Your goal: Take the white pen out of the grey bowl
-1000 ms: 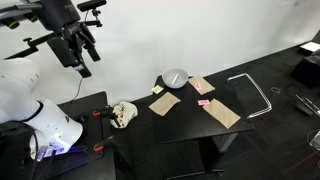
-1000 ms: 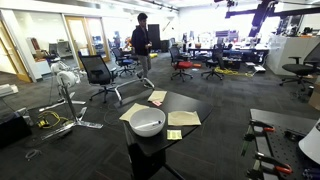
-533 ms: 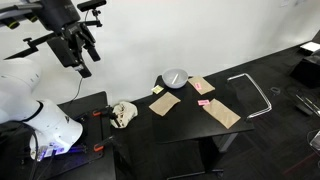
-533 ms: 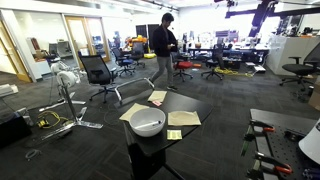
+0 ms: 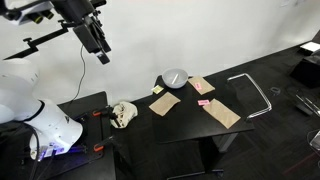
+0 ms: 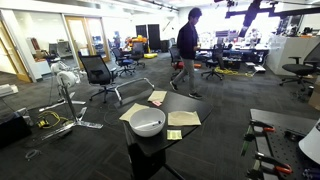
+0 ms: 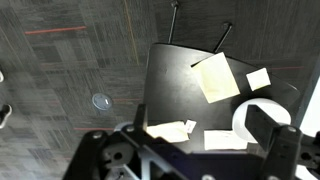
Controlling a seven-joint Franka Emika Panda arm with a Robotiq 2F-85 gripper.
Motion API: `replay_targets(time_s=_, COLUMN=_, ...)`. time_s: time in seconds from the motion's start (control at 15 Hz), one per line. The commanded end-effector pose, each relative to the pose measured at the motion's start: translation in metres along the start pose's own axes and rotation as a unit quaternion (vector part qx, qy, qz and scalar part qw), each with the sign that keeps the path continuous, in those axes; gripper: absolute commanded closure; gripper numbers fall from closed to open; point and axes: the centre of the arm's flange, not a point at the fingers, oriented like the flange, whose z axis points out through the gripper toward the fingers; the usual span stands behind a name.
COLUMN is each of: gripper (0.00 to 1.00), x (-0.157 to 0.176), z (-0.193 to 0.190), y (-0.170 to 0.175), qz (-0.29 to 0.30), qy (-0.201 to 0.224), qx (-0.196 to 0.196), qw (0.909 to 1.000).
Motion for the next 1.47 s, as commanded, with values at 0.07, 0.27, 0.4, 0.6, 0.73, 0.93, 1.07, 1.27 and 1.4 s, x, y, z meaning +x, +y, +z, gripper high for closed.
replay_targets(time_s=0.07, gripper=0.00, x=0.041, z=0.005, y=-0.042, qz=-0.096, qy=0.031, qx=0.007, qw=0.9949)
replay_targets(time_s=0.27, gripper=0.00, x=0.060, z=0.012, y=-0.072, qz=-0.160, qy=0.060, qx=0.026, qw=0.9850)
replay_targets(time_s=0.4, gripper=0.00, x=0.072, z=0.017, y=-0.091, qz=-0.203, qy=0.076, qx=0.037, qw=0.9755)
replay_targets(time_s=0.6, gripper=0.00, x=0.089, z=0.024, y=-0.117, qz=-0.265, qy=0.081, qx=0.048, qw=0.9596)
replay_targets(time_s=0.73, gripper=0.00, x=0.099, z=0.031, y=-0.131, qz=-0.305, qy=0.071, qx=0.056, qw=0.9482)
replay_targets(time_s=0.93, gripper=0.00, x=0.113, z=0.041, y=-0.150, qz=-0.359, qy=0.059, qx=0.066, qw=0.9291)
replay_targets(time_s=1.07, gripper=0.00, x=0.120, z=0.048, y=-0.161, qz=-0.390, qy=0.055, qx=0.068, qw=0.9168)
replay_targets(time_s=1.27, gripper=0.00, x=0.107, z=0.053, y=-0.162, qz=-0.387, qy=0.047, qx=0.063, qw=0.9185)
replay_targets(time_s=1.4, gripper=0.00, x=0.113, z=0.059, y=-0.168, qz=-0.397, qy=0.042, qx=0.065, qw=0.9147)
